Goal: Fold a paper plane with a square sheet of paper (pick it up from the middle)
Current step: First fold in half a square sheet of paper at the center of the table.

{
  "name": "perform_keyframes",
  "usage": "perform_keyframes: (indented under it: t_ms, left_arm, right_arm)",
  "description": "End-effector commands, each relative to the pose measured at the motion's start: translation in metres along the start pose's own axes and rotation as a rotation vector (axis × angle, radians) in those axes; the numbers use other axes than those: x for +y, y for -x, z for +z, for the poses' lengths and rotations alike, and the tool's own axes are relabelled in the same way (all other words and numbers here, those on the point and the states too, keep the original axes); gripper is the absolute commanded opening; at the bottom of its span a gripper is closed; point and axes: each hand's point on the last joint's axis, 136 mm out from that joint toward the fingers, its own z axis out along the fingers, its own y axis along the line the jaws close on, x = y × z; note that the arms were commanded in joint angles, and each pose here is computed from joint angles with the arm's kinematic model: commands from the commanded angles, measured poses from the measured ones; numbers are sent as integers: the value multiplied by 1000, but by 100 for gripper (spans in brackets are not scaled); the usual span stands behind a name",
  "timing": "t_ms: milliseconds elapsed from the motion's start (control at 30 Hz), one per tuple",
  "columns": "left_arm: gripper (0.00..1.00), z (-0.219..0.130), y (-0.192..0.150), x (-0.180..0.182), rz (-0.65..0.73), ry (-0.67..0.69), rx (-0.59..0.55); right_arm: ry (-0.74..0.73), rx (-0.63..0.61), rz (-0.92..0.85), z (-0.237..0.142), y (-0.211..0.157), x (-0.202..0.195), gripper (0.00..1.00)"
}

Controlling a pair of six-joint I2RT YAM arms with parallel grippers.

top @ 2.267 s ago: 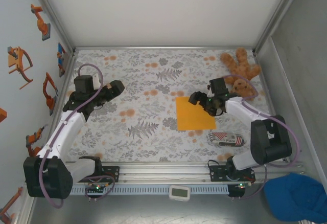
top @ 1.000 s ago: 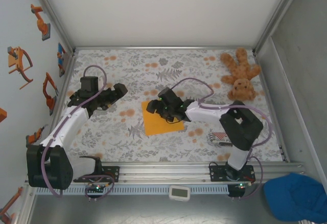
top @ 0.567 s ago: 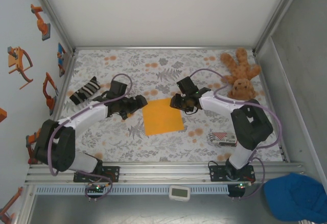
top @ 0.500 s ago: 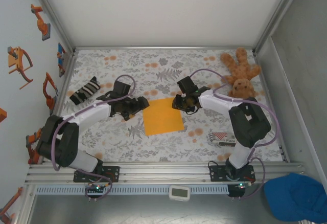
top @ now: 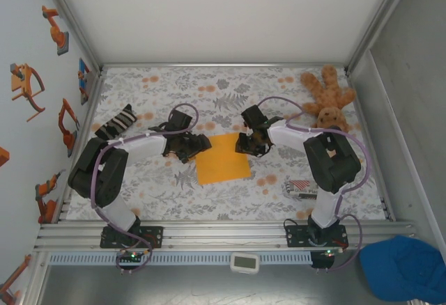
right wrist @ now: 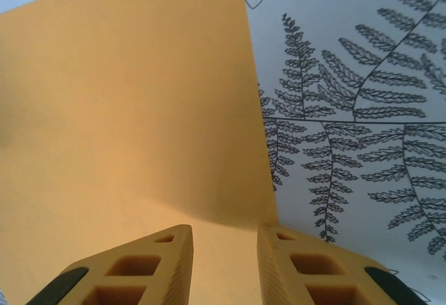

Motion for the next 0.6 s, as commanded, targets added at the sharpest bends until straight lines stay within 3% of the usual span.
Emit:
perform_keyframes:
  t_ms: [0, 267, 367, 567]
  left_arm:
    - [67, 3, 1, -7, -2, -19, 14]
    - [67, 14, -4, 5, -5, 12, 35]
    - [60, 17, -4, 7, -8, 15, 39]
    - [51, 22, -5, 22, -5, 61, 45]
  right_arm:
    - [5, 21, -10, 3, 0, 2, 30]
    - [10, 38, 14, 7, -10, -4, 34]
    - [47, 40, 19, 10, -12, 1, 35]
    - [129, -1, 20, 8, -8, 13, 56]
